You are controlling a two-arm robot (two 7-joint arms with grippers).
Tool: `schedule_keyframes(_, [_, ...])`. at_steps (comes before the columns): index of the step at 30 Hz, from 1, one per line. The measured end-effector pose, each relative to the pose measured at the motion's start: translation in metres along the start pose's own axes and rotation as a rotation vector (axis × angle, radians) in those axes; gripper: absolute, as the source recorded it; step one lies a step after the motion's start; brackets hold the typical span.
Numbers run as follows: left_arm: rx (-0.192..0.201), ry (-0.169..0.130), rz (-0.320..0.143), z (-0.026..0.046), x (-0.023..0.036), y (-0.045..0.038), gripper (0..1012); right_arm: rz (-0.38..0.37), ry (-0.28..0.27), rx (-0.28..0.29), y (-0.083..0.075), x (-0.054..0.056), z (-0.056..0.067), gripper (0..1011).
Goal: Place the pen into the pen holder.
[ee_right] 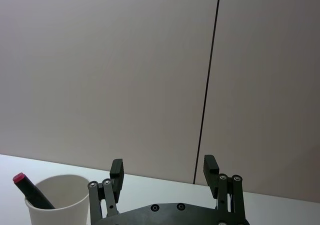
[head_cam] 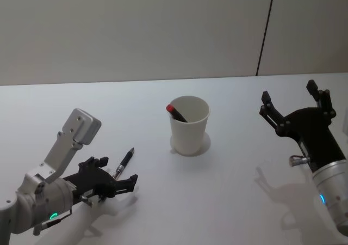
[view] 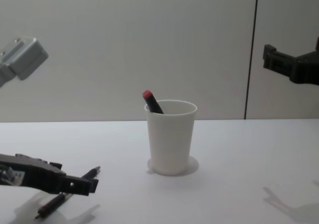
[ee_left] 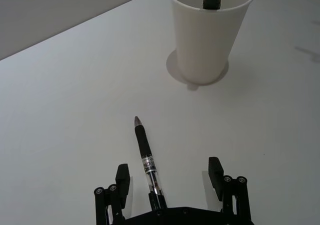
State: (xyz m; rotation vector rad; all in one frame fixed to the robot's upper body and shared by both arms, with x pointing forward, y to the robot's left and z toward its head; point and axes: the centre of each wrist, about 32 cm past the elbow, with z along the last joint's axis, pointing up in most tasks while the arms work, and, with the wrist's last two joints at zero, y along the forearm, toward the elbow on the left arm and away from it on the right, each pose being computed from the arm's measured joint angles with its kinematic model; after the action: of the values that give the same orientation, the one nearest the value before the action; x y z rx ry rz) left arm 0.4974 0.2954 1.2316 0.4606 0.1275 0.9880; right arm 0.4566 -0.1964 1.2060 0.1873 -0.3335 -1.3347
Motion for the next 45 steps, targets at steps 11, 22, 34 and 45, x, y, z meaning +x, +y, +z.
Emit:
schedule_keyframes(11, [0.027,0.001,0.002,-0.0036,-0.0008,-0.0031,1004,0.0,0.0,0.0,0.0,0.0,0.0,1001])
schedule_keyframes(22, [0.046,0.005,0.016,-0.0056,-0.0007,-0.0054,743,0.0,0.0,0.0,0.0,0.0,0.0,1001])
schedule_keyframes(34, [0.058,0.015,0.032,-0.0085,0.0,-0.0077,357,0.0,0.0,0.0,0.0,0.0,0.0,1002])
schedule_keyframes(45, [0.063,0.02,0.041,-0.0098,0.0003,-0.0086,157,0.0,0.0,0.0,0.0,0.0,0.0,1002])
